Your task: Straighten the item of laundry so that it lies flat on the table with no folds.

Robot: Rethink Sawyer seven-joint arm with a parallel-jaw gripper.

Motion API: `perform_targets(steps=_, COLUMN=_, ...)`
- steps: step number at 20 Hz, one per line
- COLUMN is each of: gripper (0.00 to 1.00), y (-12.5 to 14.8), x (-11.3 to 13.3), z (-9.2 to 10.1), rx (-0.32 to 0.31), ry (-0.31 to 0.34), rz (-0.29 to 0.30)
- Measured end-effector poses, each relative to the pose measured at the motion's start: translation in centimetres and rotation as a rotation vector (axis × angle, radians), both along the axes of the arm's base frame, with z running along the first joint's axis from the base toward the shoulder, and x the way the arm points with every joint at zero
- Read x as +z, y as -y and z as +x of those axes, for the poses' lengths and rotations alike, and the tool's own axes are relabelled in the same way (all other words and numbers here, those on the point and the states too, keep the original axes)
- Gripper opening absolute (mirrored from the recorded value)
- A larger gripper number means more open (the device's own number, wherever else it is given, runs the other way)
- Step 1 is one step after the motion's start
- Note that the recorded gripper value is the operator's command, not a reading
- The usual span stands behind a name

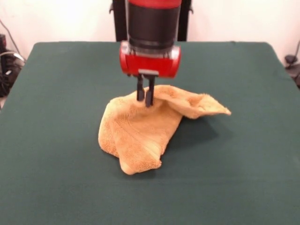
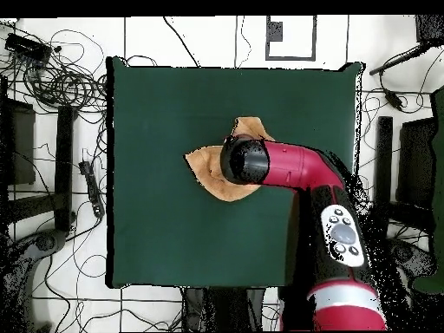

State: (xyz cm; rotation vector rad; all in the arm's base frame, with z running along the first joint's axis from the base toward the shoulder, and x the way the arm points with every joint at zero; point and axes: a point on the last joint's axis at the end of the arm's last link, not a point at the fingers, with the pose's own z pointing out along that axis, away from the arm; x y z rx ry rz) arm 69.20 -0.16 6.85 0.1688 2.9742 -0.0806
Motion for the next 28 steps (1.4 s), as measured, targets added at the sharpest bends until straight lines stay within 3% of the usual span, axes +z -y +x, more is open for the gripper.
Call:
perform_targets(steps=6, gripper=0.0, y=1.0, x=8.4, z=0.6, rx=-0.084, ry=-0.06, rz=0.047)
perform_targets(steps=10, gripper=0.0, y=0.7, x=13.1, z=0.9, rx=-0.115, ry=-0.095, rz=0.08)
perform_targets(steps=13, gripper=0.0, y=0.5, x=15.3, z=1.2, rx=-0.123, ry=-0.094, rz=0.092)
perform_targets(steps=18, gripper=0.0, y=0.3, x=16.5, z=1.8, rx=-0.119, ry=-0.072, rz=0.09)
perform_targets(steps=28, gripper=0.0, y=0.0, x=16.7, z=1.8, rx=-0.115, ry=-0.07, rz=0.089)
